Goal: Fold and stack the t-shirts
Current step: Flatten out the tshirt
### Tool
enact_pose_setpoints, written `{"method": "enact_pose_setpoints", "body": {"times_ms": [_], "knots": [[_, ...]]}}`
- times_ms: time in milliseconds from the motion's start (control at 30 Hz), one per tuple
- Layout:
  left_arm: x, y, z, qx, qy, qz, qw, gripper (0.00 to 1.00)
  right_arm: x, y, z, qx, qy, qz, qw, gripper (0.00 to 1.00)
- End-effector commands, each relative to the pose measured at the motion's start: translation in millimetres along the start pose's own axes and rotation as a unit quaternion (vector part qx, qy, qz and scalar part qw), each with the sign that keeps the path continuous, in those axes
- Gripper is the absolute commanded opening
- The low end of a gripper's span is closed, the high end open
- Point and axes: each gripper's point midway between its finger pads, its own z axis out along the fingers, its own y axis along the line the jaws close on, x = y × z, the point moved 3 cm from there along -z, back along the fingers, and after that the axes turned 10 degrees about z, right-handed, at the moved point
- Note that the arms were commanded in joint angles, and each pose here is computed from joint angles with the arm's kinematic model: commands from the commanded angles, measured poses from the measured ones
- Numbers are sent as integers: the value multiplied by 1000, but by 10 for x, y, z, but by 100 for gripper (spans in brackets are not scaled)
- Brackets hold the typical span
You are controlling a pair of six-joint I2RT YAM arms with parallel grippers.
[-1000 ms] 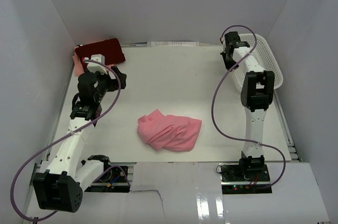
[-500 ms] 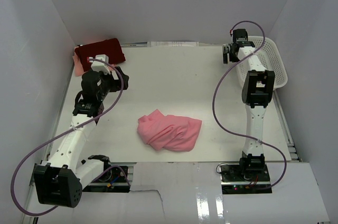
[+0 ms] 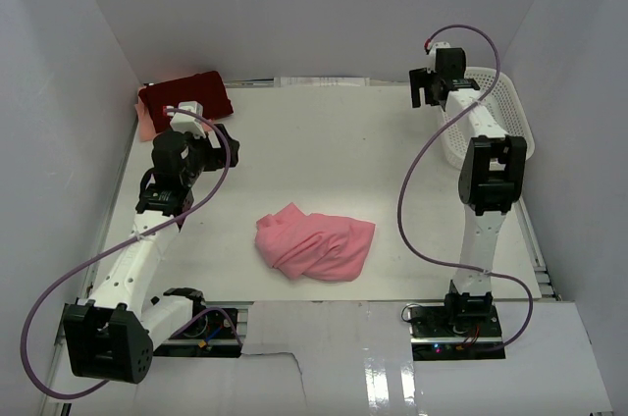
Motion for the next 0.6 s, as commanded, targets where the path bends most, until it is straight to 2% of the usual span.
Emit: {"method": "enact_pose_setpoints", "body": {"times_ms": [0, 100, 167, 300, 400, 433, 533, 567], "knots": [[-242, -19, -73, 0, -33, 8, 999, 98, -874, 372, -872, -48, -165, -39, 984, 95], [-272, -30, -90, 3, -37, 8, 999, 98, -852, 475, -1253, -31, -153, -41, 987, 96], [-284, -36, -104, 5, -40, 8, 999, 98, -677, 481, -1453, -8, -111, -42, 993, 100], [-310, -56, -124, 10, -45, 6, 999, 98, -98, 403, -1600, 16, -27, -1, 1000, 97], [-321, -75, -133, 16, -47, 4, 999, 98, -64, 290, -1822, 46, -51, 58, 996, 94], [-332, -84, -140, 18, -49, 3, 999, 98, -59, 255, -1918, 55, -58, 94, 992, 88], [-338, -81, -152, 17, -50, 2, 999, 98, 119, 292, -2000, 46, -24, 118, 992, 92], [-341, -90, -156, 19, -50, 1, 999, 98, 209, 298, -1985, 49, -7, 132, 990, 87]]}}
